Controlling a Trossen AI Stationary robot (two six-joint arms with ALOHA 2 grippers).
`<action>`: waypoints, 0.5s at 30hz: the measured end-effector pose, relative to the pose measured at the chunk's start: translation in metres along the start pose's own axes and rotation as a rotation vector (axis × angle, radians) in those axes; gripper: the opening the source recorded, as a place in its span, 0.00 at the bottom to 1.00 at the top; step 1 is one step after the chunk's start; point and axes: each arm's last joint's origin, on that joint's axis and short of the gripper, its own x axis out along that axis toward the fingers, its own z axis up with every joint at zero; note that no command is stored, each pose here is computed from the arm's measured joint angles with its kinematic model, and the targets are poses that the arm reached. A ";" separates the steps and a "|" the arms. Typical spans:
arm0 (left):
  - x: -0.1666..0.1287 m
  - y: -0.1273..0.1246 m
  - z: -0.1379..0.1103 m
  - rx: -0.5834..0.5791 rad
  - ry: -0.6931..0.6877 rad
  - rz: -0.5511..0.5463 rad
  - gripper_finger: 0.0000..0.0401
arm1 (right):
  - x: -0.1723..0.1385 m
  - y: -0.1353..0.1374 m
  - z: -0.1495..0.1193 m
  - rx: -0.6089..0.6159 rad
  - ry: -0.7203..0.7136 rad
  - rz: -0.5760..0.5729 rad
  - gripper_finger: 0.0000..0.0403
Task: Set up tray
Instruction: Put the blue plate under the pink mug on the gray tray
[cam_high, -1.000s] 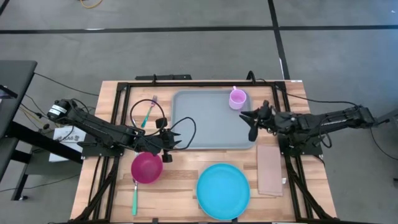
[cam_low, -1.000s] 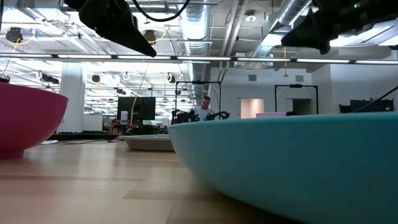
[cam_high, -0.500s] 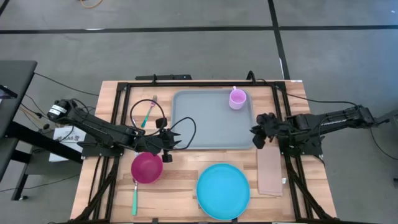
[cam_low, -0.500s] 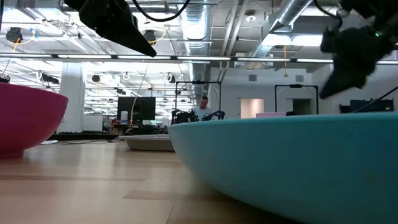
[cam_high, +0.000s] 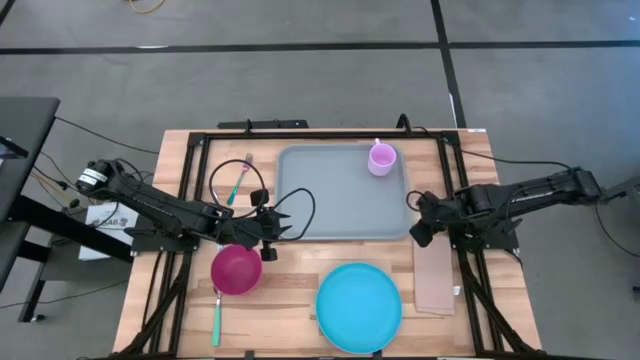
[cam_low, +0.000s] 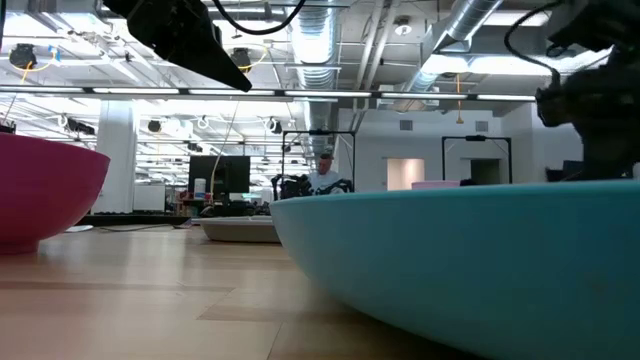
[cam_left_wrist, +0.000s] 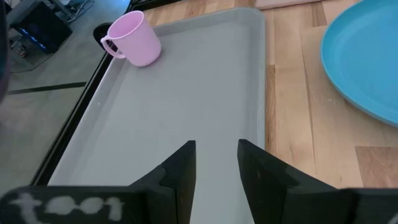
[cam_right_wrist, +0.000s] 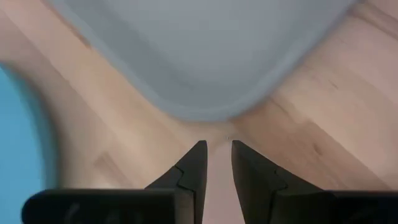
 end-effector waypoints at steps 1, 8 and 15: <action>0.000 0.000 0.000 0.000 0.000 0.000 0.27 | 0.002 0.000 0.000 -0.001 0.013 -0.020 0.17; 0.000 0.000 0.000 0.000 0.000 0.000 0.27 | 0.017 0.001 0.000 -0.010 0.105 -0.142 0.17; 0.000 0.000 0.000 0.000 0.000 0.000 0.27 | 0.030 0.003 0.000 -0.038 0.186 -0.228 0.17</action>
